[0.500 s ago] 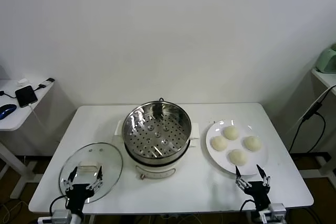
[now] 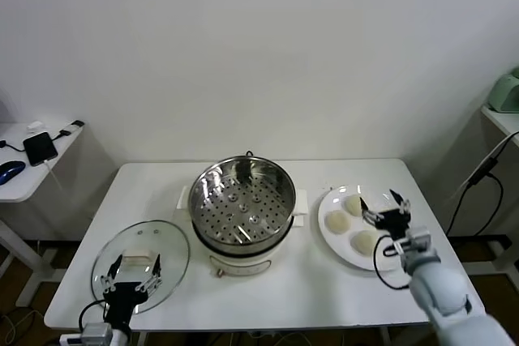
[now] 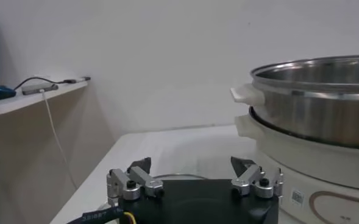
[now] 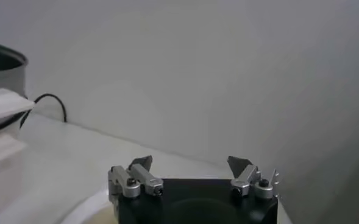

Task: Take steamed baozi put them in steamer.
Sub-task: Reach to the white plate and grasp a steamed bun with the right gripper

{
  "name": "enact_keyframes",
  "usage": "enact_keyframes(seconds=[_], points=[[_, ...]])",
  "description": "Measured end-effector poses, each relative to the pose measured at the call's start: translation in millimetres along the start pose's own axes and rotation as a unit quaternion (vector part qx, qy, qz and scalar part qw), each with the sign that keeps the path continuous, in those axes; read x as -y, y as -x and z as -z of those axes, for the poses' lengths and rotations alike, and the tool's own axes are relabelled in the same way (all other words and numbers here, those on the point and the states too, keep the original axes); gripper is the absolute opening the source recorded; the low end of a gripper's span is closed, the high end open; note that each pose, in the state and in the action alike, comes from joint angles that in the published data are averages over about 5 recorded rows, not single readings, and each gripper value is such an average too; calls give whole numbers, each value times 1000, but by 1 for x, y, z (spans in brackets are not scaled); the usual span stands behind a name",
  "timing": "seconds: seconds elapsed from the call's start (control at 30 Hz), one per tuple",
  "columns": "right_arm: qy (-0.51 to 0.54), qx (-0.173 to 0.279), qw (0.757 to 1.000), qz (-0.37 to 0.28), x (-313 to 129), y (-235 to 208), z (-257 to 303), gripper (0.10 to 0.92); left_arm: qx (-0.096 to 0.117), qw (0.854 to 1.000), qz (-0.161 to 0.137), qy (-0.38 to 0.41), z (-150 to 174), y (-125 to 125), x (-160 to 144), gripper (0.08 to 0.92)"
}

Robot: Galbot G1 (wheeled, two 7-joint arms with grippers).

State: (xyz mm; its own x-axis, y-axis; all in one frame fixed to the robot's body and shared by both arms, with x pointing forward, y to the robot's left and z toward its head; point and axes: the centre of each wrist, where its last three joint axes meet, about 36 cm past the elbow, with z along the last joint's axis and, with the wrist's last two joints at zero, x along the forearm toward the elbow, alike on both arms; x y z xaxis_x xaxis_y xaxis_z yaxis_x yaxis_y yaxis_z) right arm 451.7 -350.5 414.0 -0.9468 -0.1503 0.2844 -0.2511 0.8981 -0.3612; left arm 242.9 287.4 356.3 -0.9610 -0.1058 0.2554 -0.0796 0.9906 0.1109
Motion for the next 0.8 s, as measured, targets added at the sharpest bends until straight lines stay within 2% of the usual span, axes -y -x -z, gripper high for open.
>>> enact_keyframes(seconds=[0.13, 0.27, 0.53, 0.8], points=[[-94, -7, 993, 69, 39, 31, 29, 823, 0, 1000, 2, 0, 0, 0, -1, 823], [-184, -26, 971, 151, 80, 58, 60, 823, 0, 1000, 3, -1, -1, 0, -1, 823], [-317, -97, 887, 321, 147, 101, 114, 823, -3, 1000, 5, -3, -4, 1, -1, 823], [-375, -191, 810, 409, 172, 135, 157, 823, -3, 1000, 7, -4, -6, 6, -3, 823]])
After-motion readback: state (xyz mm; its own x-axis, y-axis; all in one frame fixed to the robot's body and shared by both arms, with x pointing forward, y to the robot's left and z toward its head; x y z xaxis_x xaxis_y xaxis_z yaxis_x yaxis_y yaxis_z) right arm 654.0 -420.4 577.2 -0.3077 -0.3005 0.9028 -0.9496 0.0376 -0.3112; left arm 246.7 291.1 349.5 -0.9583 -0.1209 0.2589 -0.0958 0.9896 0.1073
